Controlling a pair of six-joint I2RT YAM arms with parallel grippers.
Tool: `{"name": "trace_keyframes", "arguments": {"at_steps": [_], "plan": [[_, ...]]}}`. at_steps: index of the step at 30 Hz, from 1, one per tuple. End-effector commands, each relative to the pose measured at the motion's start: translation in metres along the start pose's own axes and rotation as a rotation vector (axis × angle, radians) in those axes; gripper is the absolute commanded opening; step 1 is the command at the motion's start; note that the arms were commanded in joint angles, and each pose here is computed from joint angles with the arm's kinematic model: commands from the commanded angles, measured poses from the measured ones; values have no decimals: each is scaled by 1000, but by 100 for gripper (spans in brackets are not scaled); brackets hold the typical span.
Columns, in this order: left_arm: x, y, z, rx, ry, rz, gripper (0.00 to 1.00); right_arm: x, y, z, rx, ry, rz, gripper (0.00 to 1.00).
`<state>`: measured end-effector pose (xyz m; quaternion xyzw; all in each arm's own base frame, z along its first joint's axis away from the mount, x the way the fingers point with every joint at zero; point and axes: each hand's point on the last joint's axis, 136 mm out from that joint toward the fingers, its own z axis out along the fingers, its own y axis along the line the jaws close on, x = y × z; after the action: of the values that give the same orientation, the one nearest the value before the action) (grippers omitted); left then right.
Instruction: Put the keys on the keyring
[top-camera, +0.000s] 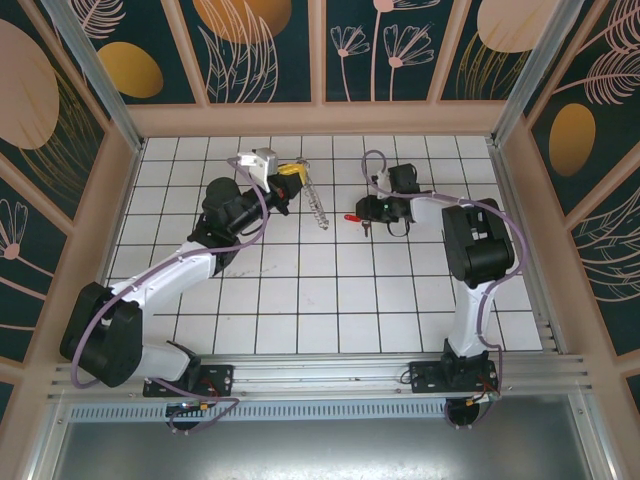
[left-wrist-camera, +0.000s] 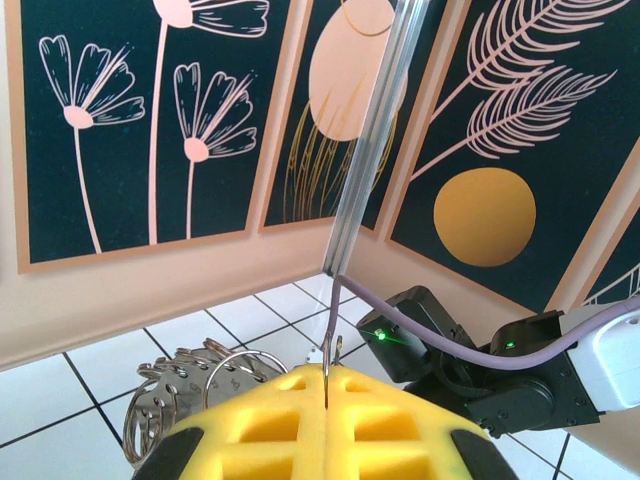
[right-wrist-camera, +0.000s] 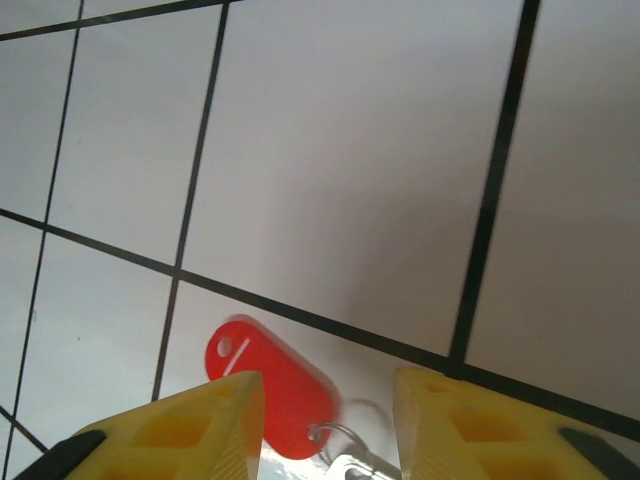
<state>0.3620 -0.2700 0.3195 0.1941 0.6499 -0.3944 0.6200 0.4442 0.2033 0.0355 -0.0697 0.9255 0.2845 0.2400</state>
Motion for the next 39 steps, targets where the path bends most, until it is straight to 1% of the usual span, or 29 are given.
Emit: {"name": "trace_keyframes", "arguments": {"at_steps": [1,13,16,20,24,39], "plan": [[-13,-12,-4,45,-47,9,0,7,6,4,-35,3,-2,38],[-8,-13,-3,60,-48,3,0,24,17,-9,-78,12,13,33],[-7,-13,-4,62,-50,1,0,26,26,-13,-104,7,9,29],[-6,-14,-3,66,-48,-4,0,26,35,-20,-116,-8,0,29],[-6,-14,-3,73,-50,-9,0,22,36,-23,-99,-22,-4,30],[-6,-15,-2,80,-50,-18,0,30,25,-11,-17,11,-48,32]]}}
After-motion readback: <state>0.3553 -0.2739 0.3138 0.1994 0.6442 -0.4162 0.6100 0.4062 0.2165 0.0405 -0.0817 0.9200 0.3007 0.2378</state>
